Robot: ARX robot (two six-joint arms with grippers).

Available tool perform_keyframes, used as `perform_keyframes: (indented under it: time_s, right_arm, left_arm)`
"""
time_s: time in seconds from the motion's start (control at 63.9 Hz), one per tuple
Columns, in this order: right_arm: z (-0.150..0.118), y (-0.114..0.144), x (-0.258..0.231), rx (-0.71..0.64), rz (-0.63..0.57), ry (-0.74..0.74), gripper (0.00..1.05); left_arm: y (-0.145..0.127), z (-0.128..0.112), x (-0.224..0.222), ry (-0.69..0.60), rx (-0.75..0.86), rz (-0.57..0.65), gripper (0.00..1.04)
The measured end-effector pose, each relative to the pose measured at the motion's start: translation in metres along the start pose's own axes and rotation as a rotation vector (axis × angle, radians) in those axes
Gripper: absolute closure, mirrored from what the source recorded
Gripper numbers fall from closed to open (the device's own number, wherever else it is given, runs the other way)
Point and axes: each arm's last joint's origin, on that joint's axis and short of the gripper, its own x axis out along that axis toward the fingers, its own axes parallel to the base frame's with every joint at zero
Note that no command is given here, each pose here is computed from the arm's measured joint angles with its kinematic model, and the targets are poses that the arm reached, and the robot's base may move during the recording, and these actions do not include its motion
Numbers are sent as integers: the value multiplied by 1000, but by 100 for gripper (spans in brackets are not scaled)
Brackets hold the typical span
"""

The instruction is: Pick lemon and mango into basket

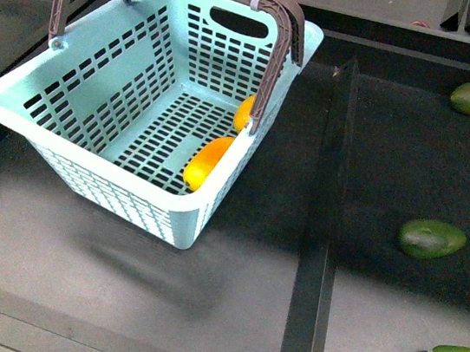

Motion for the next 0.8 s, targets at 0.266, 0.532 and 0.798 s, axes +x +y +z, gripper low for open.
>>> perform_keyframes:
  time_s: [0.266, 0.532, 0.798]
  right_arm:
    - [0, 0, 0, 0, 0, 0, 9]
    - [0, 0, 0, 0, 0, 0, 9]
    - [0, 0, 0, 0, 0, 0, 9]
  left_arm:
    - [74, 0, -73, -102, 618, -9, 93]
    - [105, -3, -118, -109, 649, -3, 101]
    - [125, -4, -149, -99, 654, -19, 101]
